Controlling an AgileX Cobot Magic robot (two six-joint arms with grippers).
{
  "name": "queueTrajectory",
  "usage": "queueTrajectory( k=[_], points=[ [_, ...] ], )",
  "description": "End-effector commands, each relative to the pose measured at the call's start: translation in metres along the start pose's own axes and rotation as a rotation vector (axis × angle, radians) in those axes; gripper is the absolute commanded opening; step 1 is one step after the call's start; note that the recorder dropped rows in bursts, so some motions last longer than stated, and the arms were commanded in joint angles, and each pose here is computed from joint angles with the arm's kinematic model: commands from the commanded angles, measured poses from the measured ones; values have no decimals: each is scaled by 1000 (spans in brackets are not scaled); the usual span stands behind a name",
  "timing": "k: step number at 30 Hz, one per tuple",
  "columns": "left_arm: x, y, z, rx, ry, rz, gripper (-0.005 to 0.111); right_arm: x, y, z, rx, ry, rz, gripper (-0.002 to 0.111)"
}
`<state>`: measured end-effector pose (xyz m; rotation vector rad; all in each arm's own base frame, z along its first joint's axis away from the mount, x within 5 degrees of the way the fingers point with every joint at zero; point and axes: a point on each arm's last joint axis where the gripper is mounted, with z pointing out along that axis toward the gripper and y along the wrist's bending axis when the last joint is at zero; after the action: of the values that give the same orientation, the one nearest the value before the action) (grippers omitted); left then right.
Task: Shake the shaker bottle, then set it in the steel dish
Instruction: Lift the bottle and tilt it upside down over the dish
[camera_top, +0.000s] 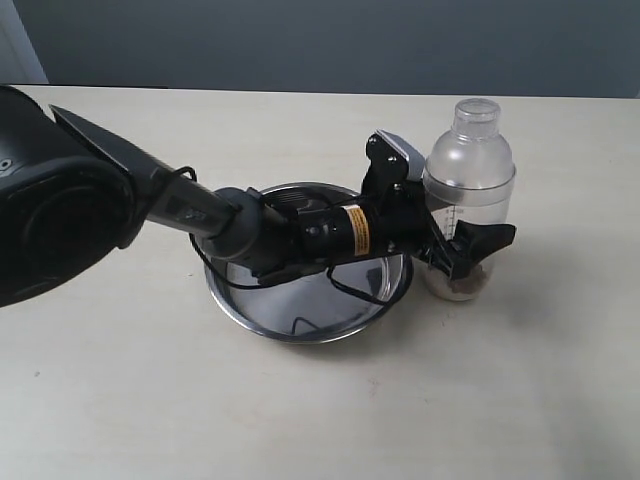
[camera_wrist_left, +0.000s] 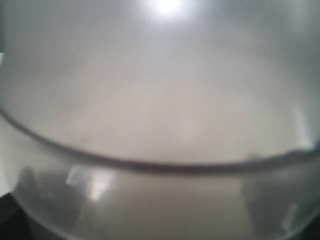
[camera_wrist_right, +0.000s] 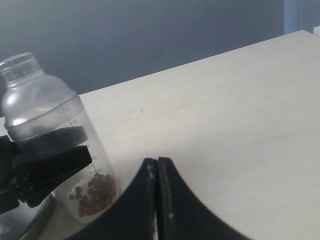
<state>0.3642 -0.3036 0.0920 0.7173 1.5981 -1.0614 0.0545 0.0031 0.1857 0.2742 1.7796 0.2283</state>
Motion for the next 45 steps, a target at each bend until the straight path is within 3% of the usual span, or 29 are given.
queueTrajectory(
  k=[1,8,14,20,26,31,33,36,37,38,40,43,44,45],
  points=[
    [6,2,1,-30,44,-59,1,0,0,0,-3,-12,-7,-1],
    [6,-3,1,17,73,18,1,0,0,0,-3,-12,-7,-1],
    [-1,-3,0,-34,136,46,1,0,0,0,-3,-12,-7,-1],
    [-58,-19,-5,-84,157,168,1,0,0,0,-3,-12,-7,-1],
    [-137,-40,-26,-100,13,294,1,0,0,0,-3,-12,-7,-1],
    [-199,-62,-57,-216,-9,469,1,0,0,0,-3,-12,-7,-1],
    [-190,-55,-64,-303,56,369,1,0,0,0,-3,-12,-7,-1],
    [-104,-31,-67,-344,224,163,0,0,0,0,-3,-12,-7,-1],
    [-84,-29,-69,-335,234,108,0,0,0,0,-3,-12,-7,-1],
    [-80,-30,-71,-327,201,70,0,0,0,0,-3,-12,-7,-1],
    [-110,-41,-73,-290,89,141,0,0,0,0,-3,-12,-7,-1],
    [-204,-68,-93,-360,-11,446,0,0,0,0,-3,-12,-7,-1],
    [-211,-66,-98,-410,-7,397,0,0,0,0,-3,-12,-7,-1],
    [-203,-53,-104,-475,15,277,0,0,0,0,-3,-12,-7,-1]
  ],
)
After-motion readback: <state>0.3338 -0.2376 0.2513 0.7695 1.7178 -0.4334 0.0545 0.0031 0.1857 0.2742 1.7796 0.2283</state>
